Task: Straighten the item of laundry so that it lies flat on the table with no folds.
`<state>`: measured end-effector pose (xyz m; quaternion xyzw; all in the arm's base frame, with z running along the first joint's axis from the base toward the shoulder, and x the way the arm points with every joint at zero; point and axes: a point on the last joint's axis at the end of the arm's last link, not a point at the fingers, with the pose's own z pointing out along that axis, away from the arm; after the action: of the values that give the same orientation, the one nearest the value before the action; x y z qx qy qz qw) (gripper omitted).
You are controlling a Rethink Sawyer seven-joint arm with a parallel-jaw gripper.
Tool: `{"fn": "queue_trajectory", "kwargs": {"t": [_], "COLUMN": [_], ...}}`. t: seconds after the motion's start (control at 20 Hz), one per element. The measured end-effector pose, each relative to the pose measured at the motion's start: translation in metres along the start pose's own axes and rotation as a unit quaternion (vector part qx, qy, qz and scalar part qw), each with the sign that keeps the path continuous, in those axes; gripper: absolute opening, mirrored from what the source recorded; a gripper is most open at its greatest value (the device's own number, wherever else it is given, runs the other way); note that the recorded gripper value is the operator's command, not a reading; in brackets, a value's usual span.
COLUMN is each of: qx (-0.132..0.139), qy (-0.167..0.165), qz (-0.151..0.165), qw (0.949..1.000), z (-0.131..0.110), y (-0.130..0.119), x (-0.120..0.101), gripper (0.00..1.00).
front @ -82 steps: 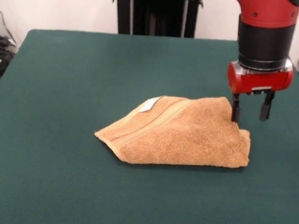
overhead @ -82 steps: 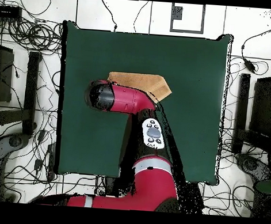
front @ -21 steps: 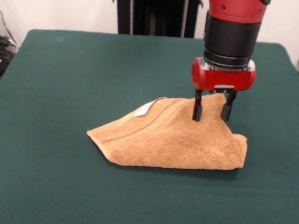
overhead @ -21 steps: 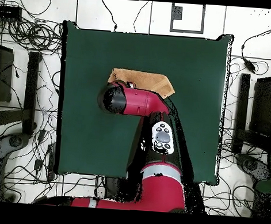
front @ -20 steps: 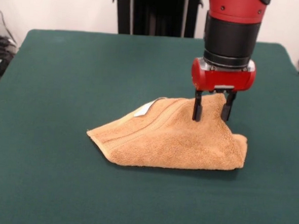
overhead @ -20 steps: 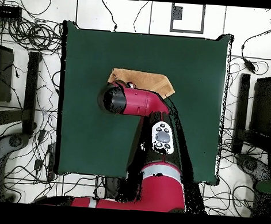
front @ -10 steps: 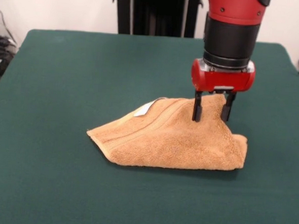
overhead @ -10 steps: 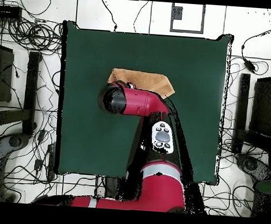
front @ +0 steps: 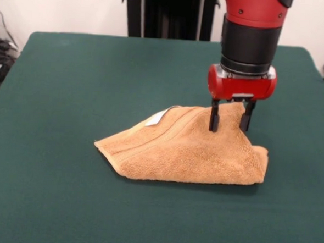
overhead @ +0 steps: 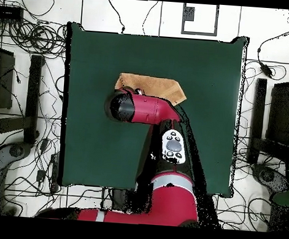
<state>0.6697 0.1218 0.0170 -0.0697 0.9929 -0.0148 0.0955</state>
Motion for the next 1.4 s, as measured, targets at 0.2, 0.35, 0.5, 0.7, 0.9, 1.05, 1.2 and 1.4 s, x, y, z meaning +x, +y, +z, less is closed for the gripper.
{"fn": "queue_trajectory", "kwargs": {"t": [0.2,0.35,0.5,0.7,0.9,1.05,1.2,1.4], "qx": [-0.006,-0.01,-0.016,-0.029,-0.04,-0.047,-0.048,-0.048], "qy": [0.003,0.006,0.009,0.017,0.026,0.031,0.031,0.031], "qz": [0.003,0.005,0.011,0.018,0.021,0.021,0.02,0.018], "qw": [1.0,0.9999,0.9998,0.9993,0.9987,0.9982,0.9982,0.9982], "z": [0.002,0.003,0.005,0.006,0.008,0.009,0.009,0.009], "y": [0.002,0.002,0.002,0.007,0.013,0.019,0.021,0.024], "x": [0.002,0.004,0.007,0.013,0.021,0.026,0.027,0.027], "gripper": [1.0,1.0,1.0,1.0,1.0,1.0,1.0,1.0]}}
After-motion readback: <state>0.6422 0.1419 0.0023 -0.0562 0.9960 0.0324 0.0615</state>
